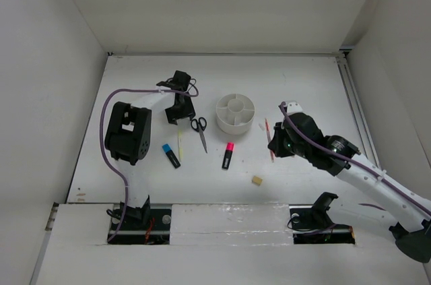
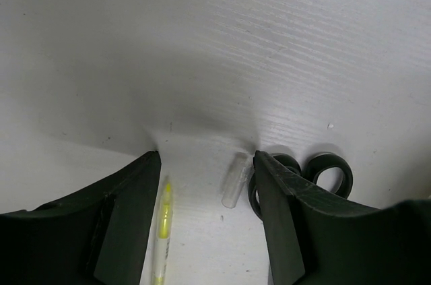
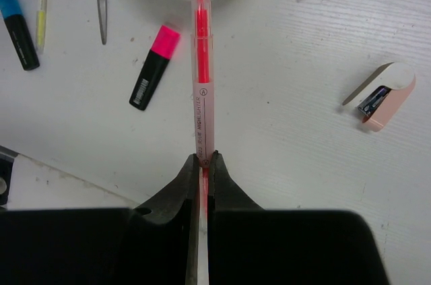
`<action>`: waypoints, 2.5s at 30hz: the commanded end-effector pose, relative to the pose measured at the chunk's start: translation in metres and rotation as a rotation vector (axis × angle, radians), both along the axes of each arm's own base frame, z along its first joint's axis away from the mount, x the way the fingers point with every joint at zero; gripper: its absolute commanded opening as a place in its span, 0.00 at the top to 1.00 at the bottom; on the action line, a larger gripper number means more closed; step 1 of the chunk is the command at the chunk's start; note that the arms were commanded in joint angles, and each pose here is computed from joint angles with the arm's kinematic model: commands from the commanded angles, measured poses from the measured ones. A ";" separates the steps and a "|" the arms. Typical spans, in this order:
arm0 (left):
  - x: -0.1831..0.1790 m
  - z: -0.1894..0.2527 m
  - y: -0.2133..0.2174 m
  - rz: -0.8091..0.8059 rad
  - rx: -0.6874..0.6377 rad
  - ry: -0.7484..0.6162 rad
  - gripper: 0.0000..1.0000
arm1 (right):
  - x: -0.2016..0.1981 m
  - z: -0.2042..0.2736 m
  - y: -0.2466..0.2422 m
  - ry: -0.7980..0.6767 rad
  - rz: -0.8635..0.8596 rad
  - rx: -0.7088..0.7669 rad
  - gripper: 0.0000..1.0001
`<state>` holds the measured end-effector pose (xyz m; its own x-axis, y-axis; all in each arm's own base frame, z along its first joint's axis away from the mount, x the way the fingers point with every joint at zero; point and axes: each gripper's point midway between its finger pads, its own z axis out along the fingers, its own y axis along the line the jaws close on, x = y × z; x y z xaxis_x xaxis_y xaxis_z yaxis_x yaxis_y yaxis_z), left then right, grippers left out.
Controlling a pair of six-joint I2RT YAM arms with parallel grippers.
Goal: Sort the stationery into containers
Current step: Close the pen cap on the pen.
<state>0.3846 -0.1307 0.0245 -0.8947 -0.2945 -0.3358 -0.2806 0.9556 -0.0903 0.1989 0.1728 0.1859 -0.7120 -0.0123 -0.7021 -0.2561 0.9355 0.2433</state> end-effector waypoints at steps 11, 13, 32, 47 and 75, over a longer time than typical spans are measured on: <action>-0.014 -0.010 0.000 -0.029 0.063 0.052 0.48 | -0.001 0.014 0.004 -0.046 -0.001 0.041 1.00; -0.017 -0.013 0.002 -0.038 0.069 0.061 0.49 | 0.000 0.014 0.003 -0.050 -0.007 0.037 1.00; -0.028 -0.019 -0.009 -0.077 0.092 0.083 0.52 | -0.001 0.016 0.002 -0.053 -0.013 0.050 1.00; -0.042 -0.023 -0.013 -0.104 0.112 0.105 0.64 | -0.001 0.016 0.002 -0.053 -0.013 0.050 1.00; -0.019 0.031 -0.036 -0.112 -0.003 -0.021 1.00 | 0.000 0.042 0.034 -0.126 0.093 0.218 1.00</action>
<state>0.3676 -0.1569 0.0227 -0.9192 -0.1775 -0.3515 -0.1781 0.9835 -0.0309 0.1963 0.1830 0.1975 -0.6847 0.0259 -0.7284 -0.2867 0.9093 0.3018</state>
